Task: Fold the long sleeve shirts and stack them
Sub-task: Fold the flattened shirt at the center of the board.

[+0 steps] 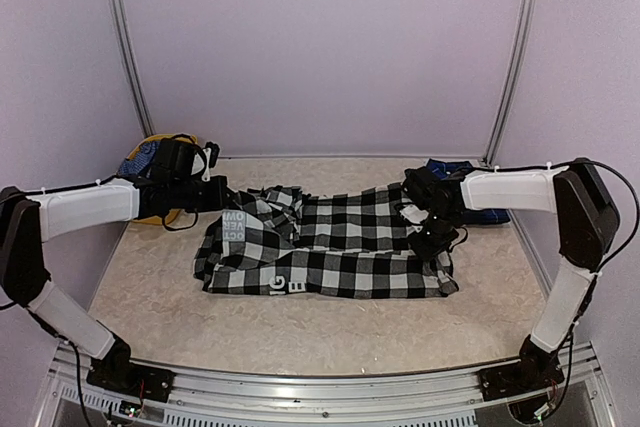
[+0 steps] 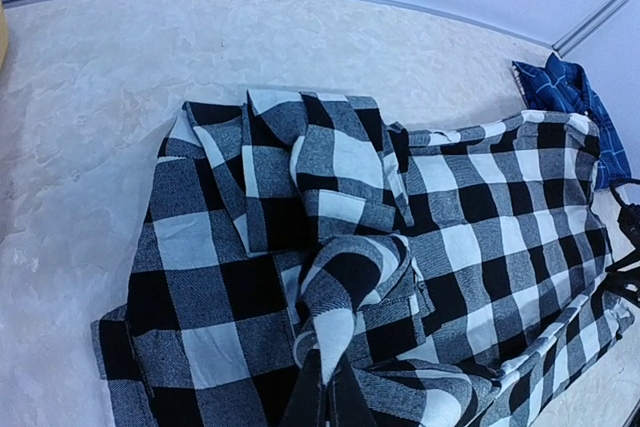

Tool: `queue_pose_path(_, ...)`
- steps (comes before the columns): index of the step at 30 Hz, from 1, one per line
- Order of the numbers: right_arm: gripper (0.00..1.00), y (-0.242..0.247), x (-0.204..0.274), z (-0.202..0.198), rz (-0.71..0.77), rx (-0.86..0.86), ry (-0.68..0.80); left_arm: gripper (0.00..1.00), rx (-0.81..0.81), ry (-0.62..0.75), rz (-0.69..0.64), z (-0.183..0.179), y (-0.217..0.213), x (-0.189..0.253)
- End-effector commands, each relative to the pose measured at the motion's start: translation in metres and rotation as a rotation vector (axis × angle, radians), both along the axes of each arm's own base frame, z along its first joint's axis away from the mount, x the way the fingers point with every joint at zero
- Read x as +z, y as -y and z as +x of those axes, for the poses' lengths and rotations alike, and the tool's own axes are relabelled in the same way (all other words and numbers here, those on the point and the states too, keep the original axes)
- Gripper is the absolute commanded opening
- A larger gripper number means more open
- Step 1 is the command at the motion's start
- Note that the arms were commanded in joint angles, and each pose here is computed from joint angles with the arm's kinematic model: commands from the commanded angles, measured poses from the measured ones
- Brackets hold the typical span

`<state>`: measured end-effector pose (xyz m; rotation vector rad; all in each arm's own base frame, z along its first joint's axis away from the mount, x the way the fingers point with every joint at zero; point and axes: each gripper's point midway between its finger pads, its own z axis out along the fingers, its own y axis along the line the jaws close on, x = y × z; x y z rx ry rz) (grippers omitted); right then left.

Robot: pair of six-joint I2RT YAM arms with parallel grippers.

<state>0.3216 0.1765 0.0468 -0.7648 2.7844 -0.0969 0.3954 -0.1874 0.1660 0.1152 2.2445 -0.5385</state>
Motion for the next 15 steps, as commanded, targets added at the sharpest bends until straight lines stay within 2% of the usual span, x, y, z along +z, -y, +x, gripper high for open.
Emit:
queue_pose_path(1, 0.22, 0.012, 0.002, 0.017, -0.059, -0.033, 0.043, 0.0, 0.028, 0.014, 0.033, 0.013, -0.006, -0.01)
queue_pose_path(9, 0.35, 0.021, 0.02, 0.017, -0.072, -0.073, 0.098, 0.0, 0.029, 0.003, 0.079, 0.042, 0.002, -0.031)
queue_pose_path(15, 0.42, 0.015, 0.036, 0.01, -0.02, -0.07, 0.14, 0.0, 0.032, 0.003, 0.105, 0.061, 0.007, -0.042)
